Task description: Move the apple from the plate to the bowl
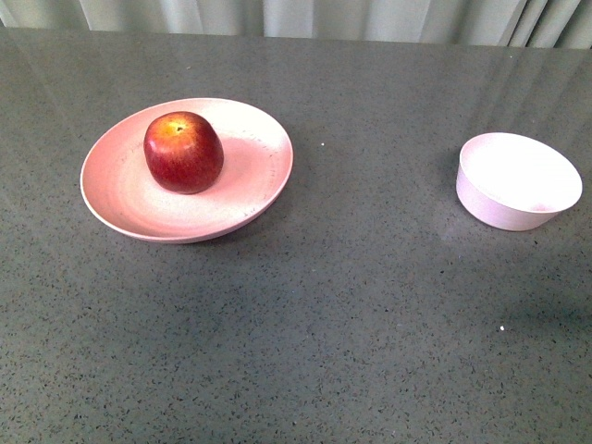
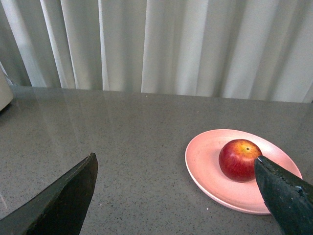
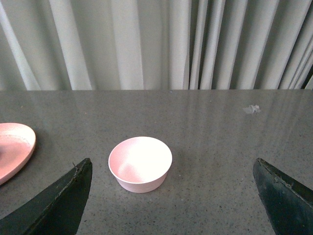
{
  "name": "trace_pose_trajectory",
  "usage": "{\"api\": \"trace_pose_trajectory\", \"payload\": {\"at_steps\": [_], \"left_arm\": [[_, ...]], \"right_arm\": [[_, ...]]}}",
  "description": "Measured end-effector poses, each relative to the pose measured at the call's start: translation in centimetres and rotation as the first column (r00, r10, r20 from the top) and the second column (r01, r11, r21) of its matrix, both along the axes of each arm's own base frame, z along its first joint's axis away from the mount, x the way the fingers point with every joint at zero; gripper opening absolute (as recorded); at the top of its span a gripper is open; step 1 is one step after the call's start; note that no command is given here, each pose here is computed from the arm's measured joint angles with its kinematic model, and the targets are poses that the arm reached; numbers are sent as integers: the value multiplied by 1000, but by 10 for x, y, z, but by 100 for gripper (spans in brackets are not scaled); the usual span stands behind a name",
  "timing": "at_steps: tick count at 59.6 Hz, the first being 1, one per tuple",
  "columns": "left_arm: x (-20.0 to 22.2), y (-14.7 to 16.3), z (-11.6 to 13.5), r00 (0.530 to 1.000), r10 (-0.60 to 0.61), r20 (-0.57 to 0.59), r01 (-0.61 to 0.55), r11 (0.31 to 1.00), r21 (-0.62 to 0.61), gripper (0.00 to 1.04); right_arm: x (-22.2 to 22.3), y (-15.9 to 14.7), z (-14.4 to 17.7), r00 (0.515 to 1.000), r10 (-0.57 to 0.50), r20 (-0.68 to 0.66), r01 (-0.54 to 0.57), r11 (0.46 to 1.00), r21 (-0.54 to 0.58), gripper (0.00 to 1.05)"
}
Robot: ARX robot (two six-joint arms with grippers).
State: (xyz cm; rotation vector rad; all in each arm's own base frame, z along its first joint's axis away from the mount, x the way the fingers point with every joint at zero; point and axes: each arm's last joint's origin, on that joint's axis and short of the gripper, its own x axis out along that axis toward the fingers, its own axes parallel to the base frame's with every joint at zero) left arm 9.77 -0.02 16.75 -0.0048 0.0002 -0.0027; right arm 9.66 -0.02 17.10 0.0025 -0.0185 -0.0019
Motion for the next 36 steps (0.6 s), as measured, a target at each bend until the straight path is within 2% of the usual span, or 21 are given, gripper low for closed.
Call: {"api": "trace_pose_trajectory", "payload": {"at_steps": [36], "left_arm": [[0, 0, 0, 1000, 0, 0, 0, 1000, 0, 96]], "right_arm": [[0, 0, 0, 1000, 0, 0, 0, 1000, 0, 96]]}}
